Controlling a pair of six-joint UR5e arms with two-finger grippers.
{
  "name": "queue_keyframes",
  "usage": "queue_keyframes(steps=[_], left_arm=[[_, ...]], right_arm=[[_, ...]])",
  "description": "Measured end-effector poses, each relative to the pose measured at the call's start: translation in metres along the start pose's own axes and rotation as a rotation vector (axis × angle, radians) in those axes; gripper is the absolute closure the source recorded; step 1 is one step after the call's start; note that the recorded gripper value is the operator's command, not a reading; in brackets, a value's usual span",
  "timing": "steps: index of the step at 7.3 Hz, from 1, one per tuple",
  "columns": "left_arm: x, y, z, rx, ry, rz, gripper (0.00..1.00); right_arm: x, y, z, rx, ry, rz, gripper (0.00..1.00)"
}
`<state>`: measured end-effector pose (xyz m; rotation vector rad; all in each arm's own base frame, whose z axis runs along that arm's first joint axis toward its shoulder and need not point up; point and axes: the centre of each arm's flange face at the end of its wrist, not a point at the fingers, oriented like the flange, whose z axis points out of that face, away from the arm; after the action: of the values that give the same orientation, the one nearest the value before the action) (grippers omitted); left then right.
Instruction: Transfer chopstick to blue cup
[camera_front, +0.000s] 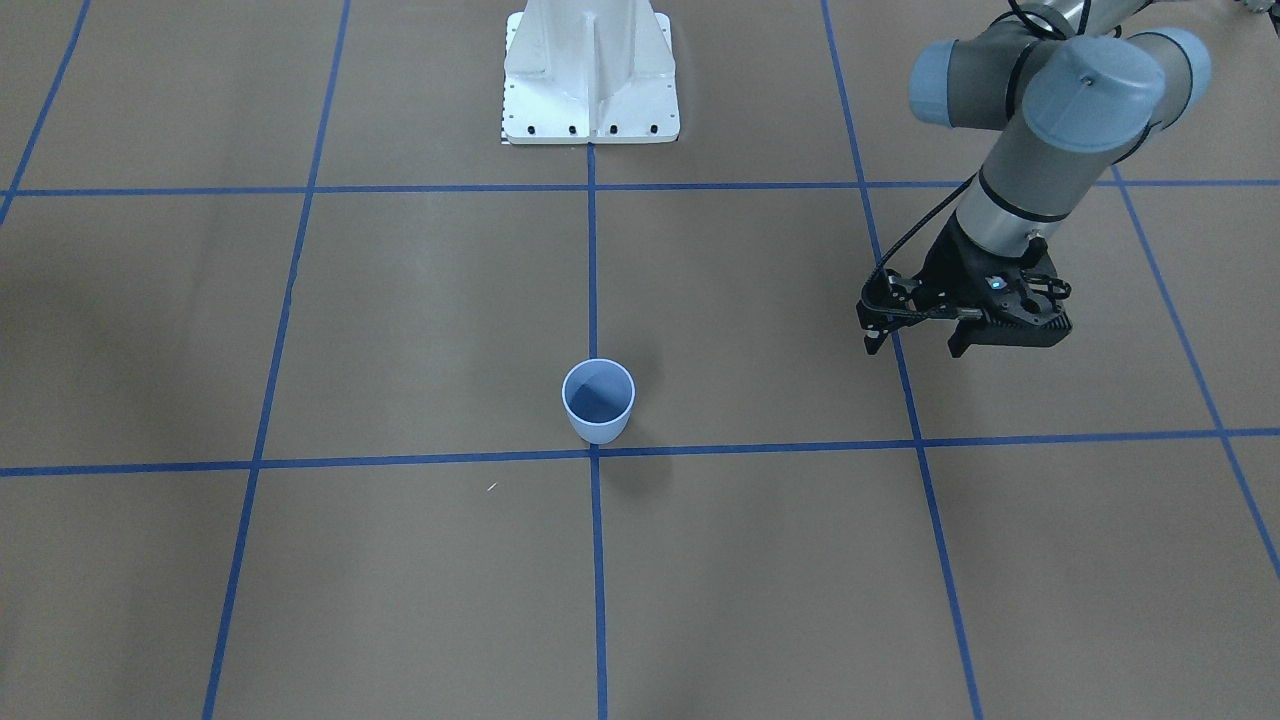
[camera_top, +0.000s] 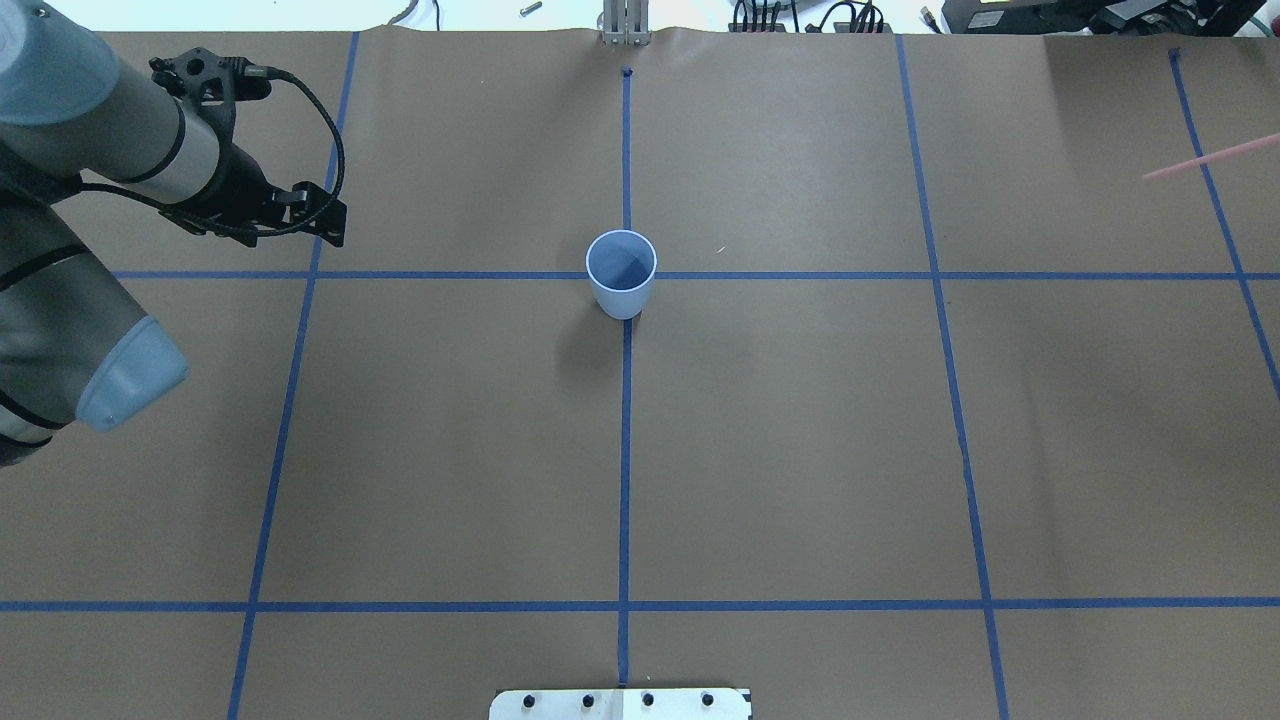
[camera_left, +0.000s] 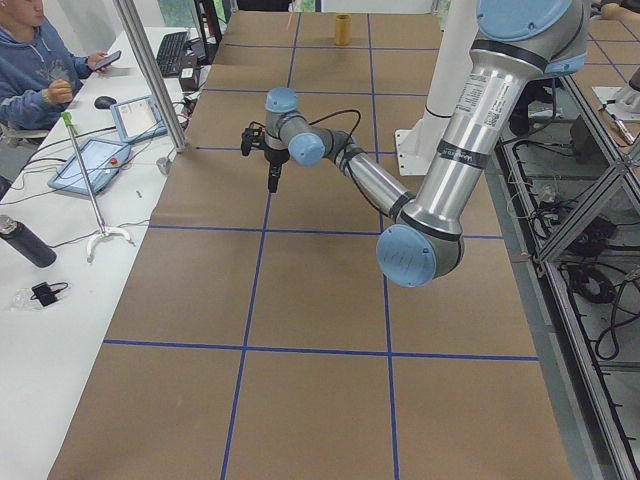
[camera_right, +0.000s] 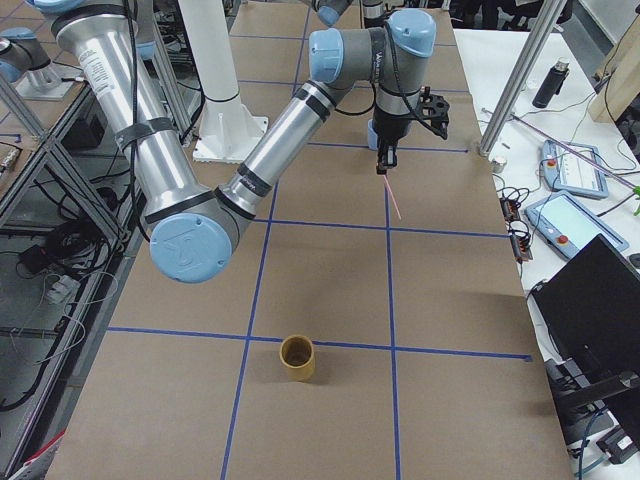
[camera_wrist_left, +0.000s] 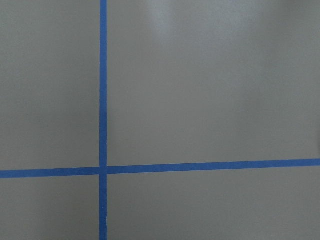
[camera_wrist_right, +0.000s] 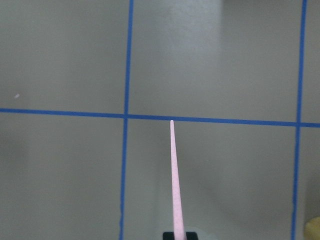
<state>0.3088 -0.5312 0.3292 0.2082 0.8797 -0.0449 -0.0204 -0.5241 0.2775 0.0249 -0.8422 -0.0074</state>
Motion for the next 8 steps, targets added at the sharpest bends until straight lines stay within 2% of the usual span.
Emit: queue_keyframes(steps=[2, 5, 8], left_arm=[[-0.019, 0.008, 0.007, 0.014, 0.017, 0.011, 0.02], [-0.03, 0.01, 0.013, 0.011, 0.009, 0.038, 0.02], [-0.034, 0.01, 0.017, 0.007, 0.003, 0.043, 0.02]], right_arm=[[-0.09, -0.005, 0.032, 0.023, -0.073, 0.074, 1.0], [-0.214, -0.019, 0.053, -0.003, -0.163, 0.201, 1.0], [-0.297, -0.033, 0.071, -0.029, -0.243, 0.343, 1.0]])
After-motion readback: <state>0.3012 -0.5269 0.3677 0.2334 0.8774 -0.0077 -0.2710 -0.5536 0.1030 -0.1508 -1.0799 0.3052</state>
